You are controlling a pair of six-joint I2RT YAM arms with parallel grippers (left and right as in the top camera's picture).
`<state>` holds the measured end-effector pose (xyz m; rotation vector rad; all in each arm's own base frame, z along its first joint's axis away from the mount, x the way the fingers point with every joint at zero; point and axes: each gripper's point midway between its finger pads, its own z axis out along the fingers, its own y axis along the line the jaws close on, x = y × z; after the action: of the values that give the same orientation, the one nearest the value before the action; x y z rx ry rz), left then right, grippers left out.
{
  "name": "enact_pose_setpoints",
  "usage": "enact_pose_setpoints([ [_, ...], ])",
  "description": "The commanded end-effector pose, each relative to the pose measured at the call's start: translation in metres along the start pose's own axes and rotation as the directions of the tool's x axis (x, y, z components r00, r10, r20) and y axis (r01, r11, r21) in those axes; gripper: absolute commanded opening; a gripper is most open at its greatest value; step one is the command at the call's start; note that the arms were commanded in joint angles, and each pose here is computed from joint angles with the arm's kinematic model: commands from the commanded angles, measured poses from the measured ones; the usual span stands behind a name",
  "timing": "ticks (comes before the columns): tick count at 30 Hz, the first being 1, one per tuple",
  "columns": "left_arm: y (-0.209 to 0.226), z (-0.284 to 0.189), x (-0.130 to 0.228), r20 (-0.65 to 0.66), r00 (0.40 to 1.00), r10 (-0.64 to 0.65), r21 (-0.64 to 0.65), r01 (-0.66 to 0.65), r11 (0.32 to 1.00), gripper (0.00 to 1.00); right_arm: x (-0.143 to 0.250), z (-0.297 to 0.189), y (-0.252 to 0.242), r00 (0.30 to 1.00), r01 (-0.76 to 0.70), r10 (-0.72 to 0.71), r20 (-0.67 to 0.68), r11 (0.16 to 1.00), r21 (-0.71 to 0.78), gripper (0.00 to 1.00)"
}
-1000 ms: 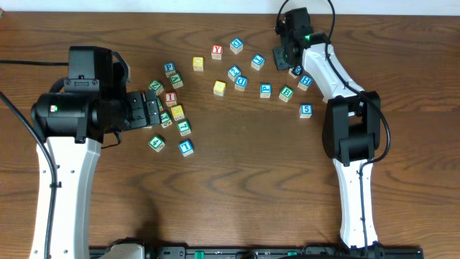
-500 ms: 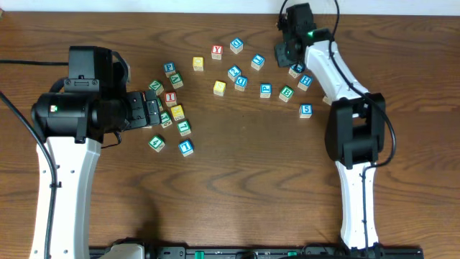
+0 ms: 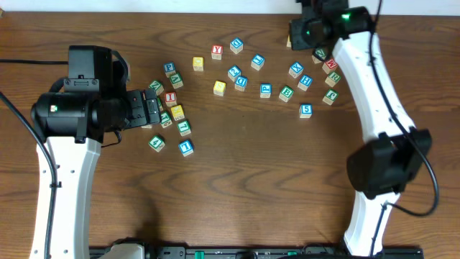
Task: Spell out AI2
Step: 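Lift the A block and carry it toward the table center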
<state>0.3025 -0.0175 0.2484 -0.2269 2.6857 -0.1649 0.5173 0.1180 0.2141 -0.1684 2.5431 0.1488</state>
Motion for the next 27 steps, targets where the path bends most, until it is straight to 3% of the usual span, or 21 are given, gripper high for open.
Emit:
enact_pose_setpoints([
  [1, 0.002, -0.005, -0.004, 0.022, 1.000, -0.011, -0.007, 0.012, 1.000, 0.98, 0.007, -0.030, 0.004, 0.995, -0.103, 0.102, -0.019, 0.995, -0.014, 0.16],
  [12, 0.002, -0.005, -0.004, 0.022, 1.000, -0.012, -0.007, 0.012, 1.000, 0.98, 0.087, -0.046, 0.038, 0.945, -0.060, 0.050, -0.324, 0.998, -0.021, 0.19],
  [27, 0.002, -0.005, -0.004, 0.021, 1.000, -0.012, -0.007, 0.012, 1.000, 0.98, 0.128, 0.015, 0.125, 0.902, 0.014, -0.039, -0.430, 0.998, -0.061, 0.18],
])
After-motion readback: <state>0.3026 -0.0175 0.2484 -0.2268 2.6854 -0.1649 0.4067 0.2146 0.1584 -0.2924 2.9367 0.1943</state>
